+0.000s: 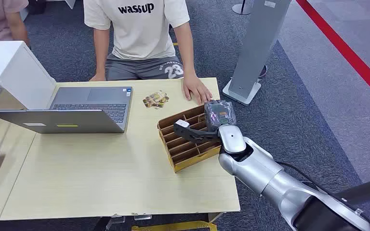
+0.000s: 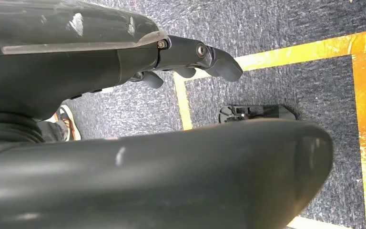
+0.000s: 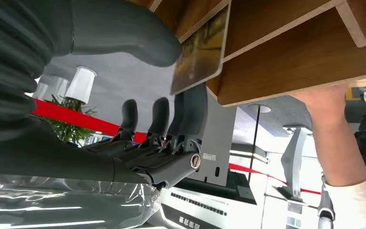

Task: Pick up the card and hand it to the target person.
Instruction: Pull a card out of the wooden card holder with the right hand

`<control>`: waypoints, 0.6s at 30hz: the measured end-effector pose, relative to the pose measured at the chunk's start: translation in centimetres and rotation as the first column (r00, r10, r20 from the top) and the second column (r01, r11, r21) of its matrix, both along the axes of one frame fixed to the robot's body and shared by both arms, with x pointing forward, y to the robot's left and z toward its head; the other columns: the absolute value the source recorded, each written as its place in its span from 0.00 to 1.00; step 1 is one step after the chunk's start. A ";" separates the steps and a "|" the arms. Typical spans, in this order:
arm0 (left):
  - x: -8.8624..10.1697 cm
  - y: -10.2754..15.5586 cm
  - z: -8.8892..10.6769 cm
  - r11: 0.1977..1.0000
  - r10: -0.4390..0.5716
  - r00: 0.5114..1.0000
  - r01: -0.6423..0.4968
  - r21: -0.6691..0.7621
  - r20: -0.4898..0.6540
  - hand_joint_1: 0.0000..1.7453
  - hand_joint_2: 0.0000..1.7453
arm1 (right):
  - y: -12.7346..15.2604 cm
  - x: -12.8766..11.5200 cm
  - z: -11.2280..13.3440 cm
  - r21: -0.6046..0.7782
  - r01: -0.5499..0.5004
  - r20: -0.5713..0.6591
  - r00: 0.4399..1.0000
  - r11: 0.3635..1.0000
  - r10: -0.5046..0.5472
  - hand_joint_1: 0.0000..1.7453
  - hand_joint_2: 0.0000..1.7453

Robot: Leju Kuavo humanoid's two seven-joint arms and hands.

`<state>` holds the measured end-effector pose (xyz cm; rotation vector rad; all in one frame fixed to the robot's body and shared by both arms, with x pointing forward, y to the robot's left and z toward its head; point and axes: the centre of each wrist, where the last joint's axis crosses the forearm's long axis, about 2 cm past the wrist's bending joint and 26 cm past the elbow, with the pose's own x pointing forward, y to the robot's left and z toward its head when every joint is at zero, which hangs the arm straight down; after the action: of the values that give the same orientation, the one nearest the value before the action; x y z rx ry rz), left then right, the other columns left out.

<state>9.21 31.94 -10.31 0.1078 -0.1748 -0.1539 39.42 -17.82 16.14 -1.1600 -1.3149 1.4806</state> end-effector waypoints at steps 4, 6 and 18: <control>0.0 0.0 0.0 1.000 0.000 1.000 0.000 0.000 0.000 0.00 0.00 | 0.0 0.0 0.0 0.001 0.000 0.001 1.000 1.000 0.000 0.59 1.00; 0.0 0.0 0.0 1.000 0.000 1.000 0.000 0.000 0.000 0.00 0.00 | 0.0 0.0 0.0 0.001 0.000 0.001 1.000 1.000 0.000 0.61 1.00; 0.0 0.0 0.0 1.000 0.000 1.000 0.000 0.000 0.000 0.00 0.00 | 0.0 0.0 0.0 0.008 0.002 -0.004 1.000 1.000 -0.002 0.78 1.00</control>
<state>9.21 31.94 -10.31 0.1081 -0.1752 -0.1538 39.42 -17.81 16.15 -1.1525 -1.3155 1.4745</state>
